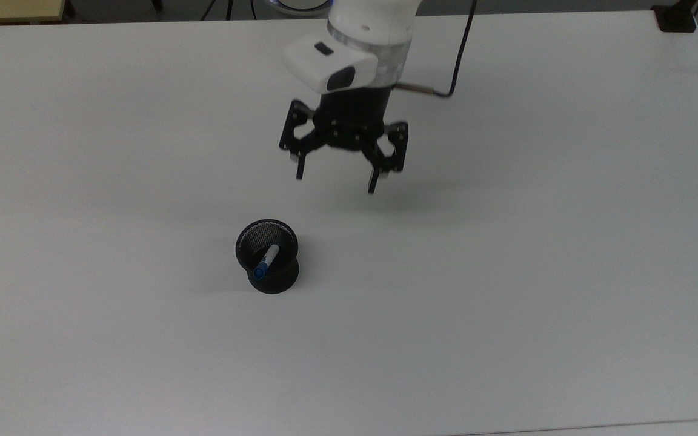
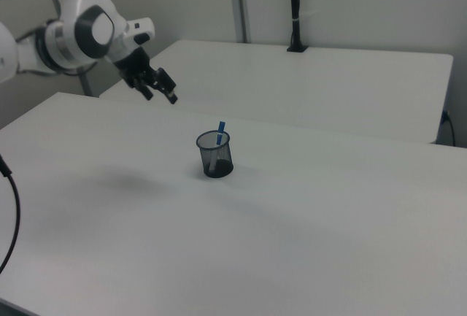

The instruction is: Insert the marker

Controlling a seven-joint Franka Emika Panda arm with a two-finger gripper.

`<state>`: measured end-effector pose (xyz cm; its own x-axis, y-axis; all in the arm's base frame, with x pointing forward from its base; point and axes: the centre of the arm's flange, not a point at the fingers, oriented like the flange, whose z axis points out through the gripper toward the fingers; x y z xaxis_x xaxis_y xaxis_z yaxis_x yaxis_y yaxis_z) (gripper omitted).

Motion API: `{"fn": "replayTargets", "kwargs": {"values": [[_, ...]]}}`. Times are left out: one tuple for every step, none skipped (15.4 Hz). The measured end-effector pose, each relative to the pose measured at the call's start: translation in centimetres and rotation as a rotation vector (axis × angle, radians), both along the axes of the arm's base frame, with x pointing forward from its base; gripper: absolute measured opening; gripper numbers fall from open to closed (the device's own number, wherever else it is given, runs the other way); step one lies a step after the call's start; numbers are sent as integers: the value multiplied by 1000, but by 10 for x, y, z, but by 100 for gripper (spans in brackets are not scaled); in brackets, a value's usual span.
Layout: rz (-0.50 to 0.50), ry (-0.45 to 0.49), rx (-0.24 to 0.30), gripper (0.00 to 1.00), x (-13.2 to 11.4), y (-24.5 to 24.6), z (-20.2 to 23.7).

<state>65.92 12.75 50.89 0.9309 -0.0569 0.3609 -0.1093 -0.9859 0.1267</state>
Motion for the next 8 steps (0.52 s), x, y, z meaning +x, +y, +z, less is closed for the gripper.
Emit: {"fn": "replayTargets", "kwargs": {"values": [[19,45,8,100,-9,-3,10],[34,87,12,100,-18,-7,19],[48,126,11,100,-27,-11,28],[67,164,11,100,-35,-15,36],[88,198,23,100,-43,-20,43],[105,225,40,100,-50,-26,50],[115,248,56,100,-56,-36,58],[121,271,66,100,-63,-48,64]]}}
